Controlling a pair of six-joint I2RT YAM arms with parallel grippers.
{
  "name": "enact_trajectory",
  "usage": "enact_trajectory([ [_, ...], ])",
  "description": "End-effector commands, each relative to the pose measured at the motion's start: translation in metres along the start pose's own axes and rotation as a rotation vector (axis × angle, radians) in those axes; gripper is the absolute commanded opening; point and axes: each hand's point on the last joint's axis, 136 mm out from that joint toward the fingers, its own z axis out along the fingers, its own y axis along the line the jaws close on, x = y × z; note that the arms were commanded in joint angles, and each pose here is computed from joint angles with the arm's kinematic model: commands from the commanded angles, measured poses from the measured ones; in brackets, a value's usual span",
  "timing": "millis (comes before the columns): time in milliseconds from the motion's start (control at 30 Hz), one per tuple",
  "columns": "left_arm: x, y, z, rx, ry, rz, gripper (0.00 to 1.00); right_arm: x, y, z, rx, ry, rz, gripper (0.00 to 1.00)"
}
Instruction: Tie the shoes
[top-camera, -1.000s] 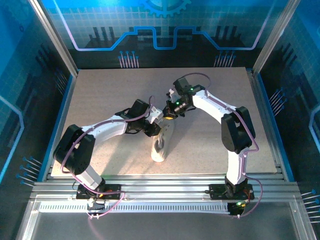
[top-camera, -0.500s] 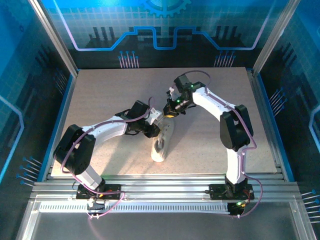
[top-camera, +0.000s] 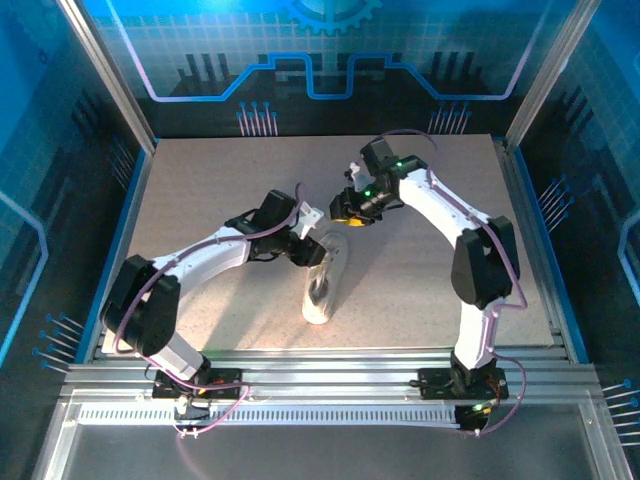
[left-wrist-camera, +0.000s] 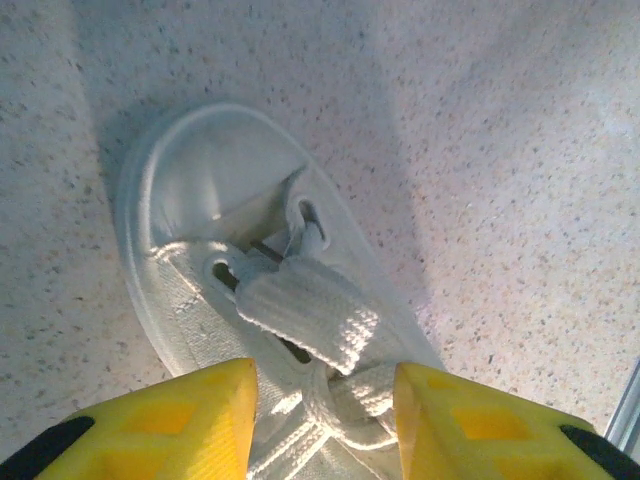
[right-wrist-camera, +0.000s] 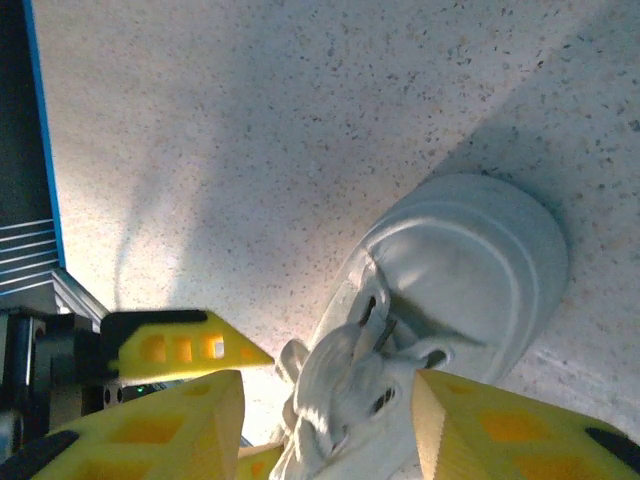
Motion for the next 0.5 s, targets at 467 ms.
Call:
enact_trajectory([
  [467,0.005,0.047,-0.049,-0.021,-0.028,-0.011,0.42,0.126,0.039,0.045,0.132,0.216,-0.067,0.55],
])
